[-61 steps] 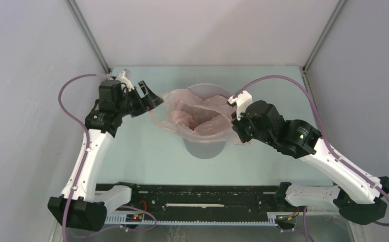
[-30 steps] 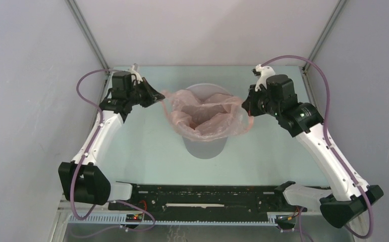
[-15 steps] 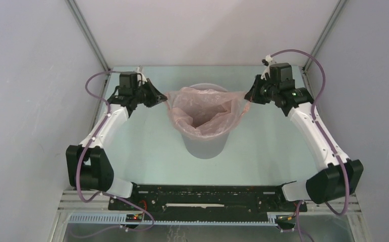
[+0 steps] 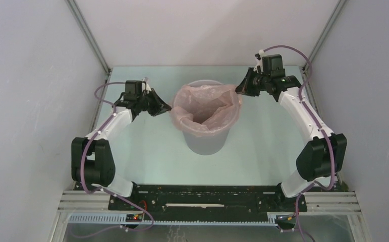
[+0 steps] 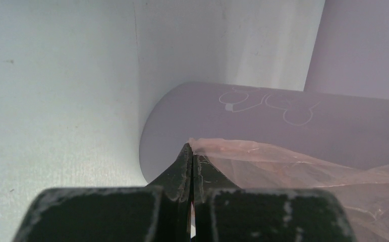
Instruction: Put the trash bags into the trash bin
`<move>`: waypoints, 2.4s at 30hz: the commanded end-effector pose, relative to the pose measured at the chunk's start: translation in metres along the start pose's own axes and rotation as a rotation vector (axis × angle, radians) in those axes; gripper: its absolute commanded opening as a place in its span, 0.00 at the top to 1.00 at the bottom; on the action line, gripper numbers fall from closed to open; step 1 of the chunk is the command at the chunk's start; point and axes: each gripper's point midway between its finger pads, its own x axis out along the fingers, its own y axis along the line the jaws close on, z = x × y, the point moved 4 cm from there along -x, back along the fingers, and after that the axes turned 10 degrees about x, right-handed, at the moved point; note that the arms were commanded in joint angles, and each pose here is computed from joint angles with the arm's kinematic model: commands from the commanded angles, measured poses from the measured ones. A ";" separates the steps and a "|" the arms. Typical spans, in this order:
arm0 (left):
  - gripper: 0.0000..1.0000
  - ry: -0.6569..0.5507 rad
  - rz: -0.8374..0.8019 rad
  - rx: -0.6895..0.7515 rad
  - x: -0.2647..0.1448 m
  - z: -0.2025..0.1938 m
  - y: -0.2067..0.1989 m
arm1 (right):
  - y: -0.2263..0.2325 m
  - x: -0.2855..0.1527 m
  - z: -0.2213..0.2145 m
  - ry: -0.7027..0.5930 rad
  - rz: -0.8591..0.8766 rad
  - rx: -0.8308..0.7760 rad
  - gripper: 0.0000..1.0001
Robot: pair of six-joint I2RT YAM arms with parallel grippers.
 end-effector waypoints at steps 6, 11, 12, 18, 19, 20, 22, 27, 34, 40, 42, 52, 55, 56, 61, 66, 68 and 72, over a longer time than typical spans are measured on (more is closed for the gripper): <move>1.00 -0.153 -0.124 0.044 -0.054 0.013 -0.045 | -0.050 0.029 -0.023 0.085 -0.059 0.105 1.00; 1.00 0.003 -0.127 -0.059 -0.012 -0.018 -0.012 | -0.026 0.010 -0.009 0.018 0.002 0.086 1.00; 1.00 0.030 -0.117 -0.080 -0.005 -0.026 -0.004 | -0.021 0.007 -0.005 0.008 0.013 0.087 1.00; 1.00 0.095 -0.049 -0.057 0.005 -0.045 0.019 | -0.029 0.032 -0.001 0.049 -0.002 0.121 0.99; 1.00 0.099 -0.061 -0.043 0.004 -0.042 0.015 | -0.038 0.042 -0.007 0.077 -0.022 0.133 0.99; 1.00 0.101 -0.074 -0.026 0.001 -0.039 0.010 | -0.045 0.047 -0.012 0.098 -0.038 0.137 0.99; 1.00 0.087 -0.076 0.009 -0.010 -0.030 0.000 | -0.058 0.054 -0.025 0.144 -0.068 0.157 0.99; 1.00 0.030 -0.106 0.042 -0.034 -0.021 -0.020 | -0.068 0.041 -0.044 0.133 -0.092 0.143 0.99; 1.00 0.061 -0.099 -0.002 -0.023 -0.048 -0.002 | -0.023 0.000 -0.033 0.059 0.011 0.074 0.81; 0.97 0.103 -0.108 -0.011 -0.019 -0.060 0.003 | -0.041 -0.005 -0.050 0.121 -0.066 0.091 0.57; 0.91 0.090 -0.145 0.020 -0.025 -0.056 -0.007 | -0.040 -0.015 -0.053 0.110 -0.067 0.064 0.48; 0.39 0.069 -0.129 0.113 -0.055 -0.064 -0.013 | -0.057 -0.050 -0.073 0.078 -0.113 0.024 0.27; 0.31 0.097 -0.133 0.097 -0.054 -0.076 -0.007 | -0.056 -0.048 -0.082 0.076 -0.099 0.024 0.27; 0.30 0.101 -0.137 0.092 -0.054 -0.080 -0.006 | -0.055 -0.046 -0.085 0.075 -0.096 0.015 0.27; 0.33 0.102 -0.145 0.058 -0.051 -0.094 0.000 | -0.068 -0.040 -0.090 0.079 -0.137 0.041 0.26; 0.57 0.192 -0.113 0.028 -0.033 -0.113 0.016 | -0.088 -0.021 -0.110 0.115 -0.133 0.125 0.56; 0.65 0.232 -0.096 0.010 -0.026 -0.123 0.023 | -0.096 -0.014 -0.119 0.116 -0.135 0.164 0.72; 0.76 0.245 -0.085 -0.001 -0.019 -0.130 0.030 | -0.104 -0.009 -0.125 0.089 -0.146 0.155 0.92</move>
